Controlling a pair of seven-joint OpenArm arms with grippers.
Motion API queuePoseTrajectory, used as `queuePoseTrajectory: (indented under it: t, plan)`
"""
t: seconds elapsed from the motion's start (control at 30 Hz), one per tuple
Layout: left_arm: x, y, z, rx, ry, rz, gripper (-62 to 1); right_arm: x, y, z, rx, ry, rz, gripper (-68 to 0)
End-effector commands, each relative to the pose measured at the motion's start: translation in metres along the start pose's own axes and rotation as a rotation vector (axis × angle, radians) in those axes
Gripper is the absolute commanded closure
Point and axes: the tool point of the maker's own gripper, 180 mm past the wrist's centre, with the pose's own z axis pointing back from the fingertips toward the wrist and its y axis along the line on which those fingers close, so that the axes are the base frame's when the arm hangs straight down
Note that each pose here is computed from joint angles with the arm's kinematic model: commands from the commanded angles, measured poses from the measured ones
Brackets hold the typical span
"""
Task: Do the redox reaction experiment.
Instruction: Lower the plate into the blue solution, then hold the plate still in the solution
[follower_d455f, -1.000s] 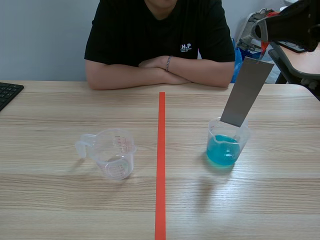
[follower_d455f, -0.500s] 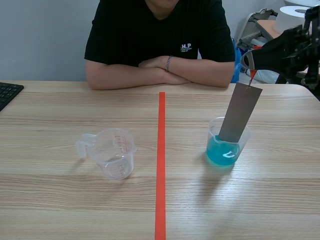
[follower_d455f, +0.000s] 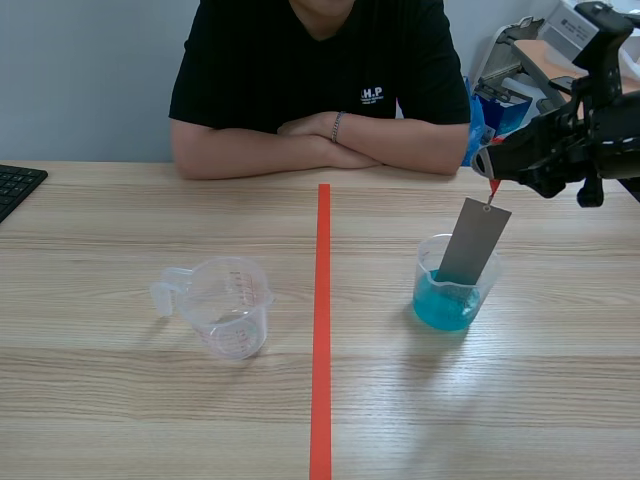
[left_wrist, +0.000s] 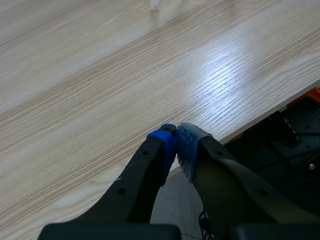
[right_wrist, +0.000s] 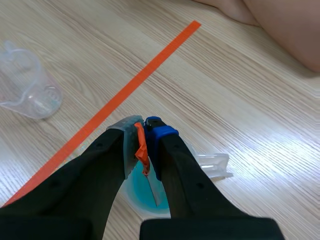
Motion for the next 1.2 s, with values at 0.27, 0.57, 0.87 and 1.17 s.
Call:
queuePoseTrajectory:
  t: [0.27, 0.57, 0.87, 1.17]
  plan:
    - [0.004, 0.005, 0.001, 0.013, -0.017, -0.005, -4.0, -0.007, -0.009, -0.004, -0.021, 0.006, 0.017, -1.5]
    - [0.004, 0.005, 0.001, 0.013, -0.017, -0.005, -4.0, -0.007, -0.009, -0.005, -0.020, 0.007, 0.017, -1.5]
    - [0.004, 0.005, 0.001, 0.013, -0.017, -0.005, -4.0, -0.007, -0.009, -0.005, -0.020, 0.007, 0.017, -1.5]
    - [0.004, 0.005, 0.001, 0.013, -0.017, -0.005, -4.0, -0.007, -0.009, -0.005, -0.020, 0.006, 0.017, -1.5]
